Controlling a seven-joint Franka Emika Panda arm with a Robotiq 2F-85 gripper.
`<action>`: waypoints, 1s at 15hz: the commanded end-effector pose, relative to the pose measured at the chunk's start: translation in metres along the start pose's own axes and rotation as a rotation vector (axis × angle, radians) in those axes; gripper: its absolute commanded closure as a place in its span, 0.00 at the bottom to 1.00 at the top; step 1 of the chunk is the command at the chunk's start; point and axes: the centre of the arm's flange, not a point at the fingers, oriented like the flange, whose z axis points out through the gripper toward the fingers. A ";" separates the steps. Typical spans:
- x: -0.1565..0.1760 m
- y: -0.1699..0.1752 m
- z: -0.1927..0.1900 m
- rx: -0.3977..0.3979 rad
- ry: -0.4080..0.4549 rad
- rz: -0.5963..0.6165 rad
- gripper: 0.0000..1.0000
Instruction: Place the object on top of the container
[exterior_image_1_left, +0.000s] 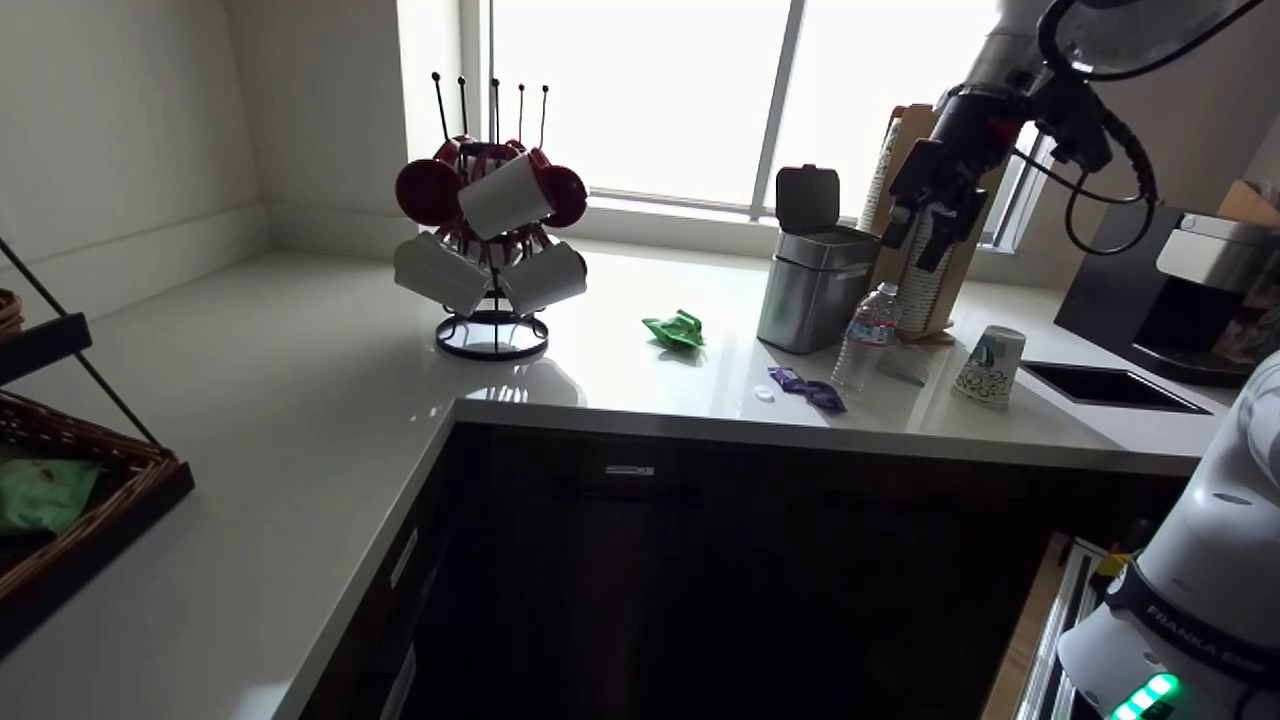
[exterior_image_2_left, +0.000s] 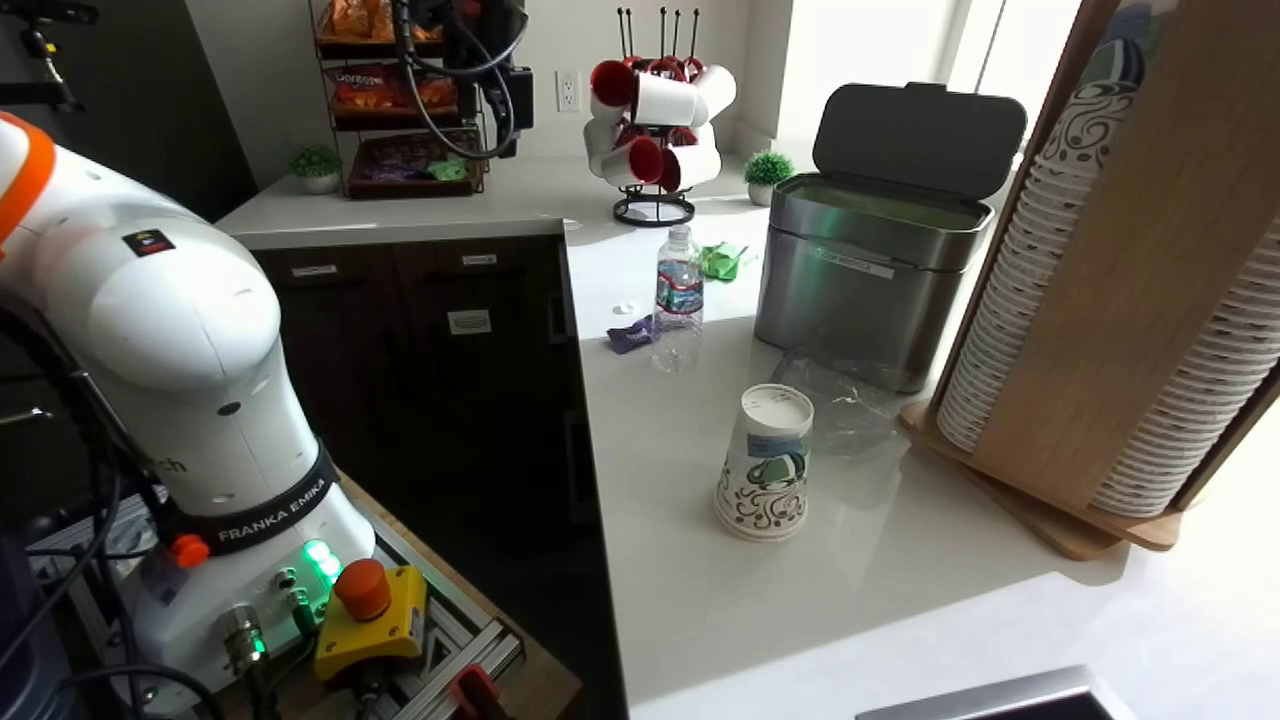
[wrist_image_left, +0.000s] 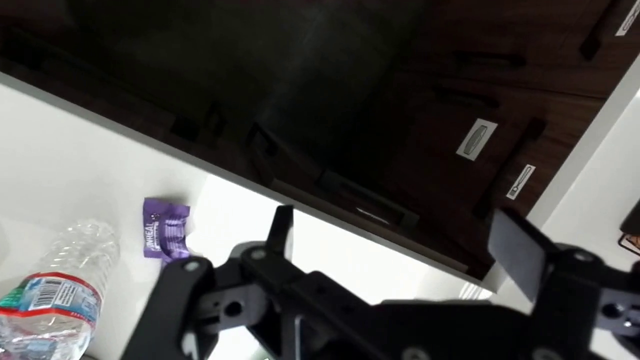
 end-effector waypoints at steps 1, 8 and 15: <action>-0.001 0.000 -0.002 0.008 0.005 0.001 0.00; 0.018 0.020 0.034 -0.172 0.059 0.124 0.00; 0.046 0.044 0.092 -0.249 0.132 0.304 0.00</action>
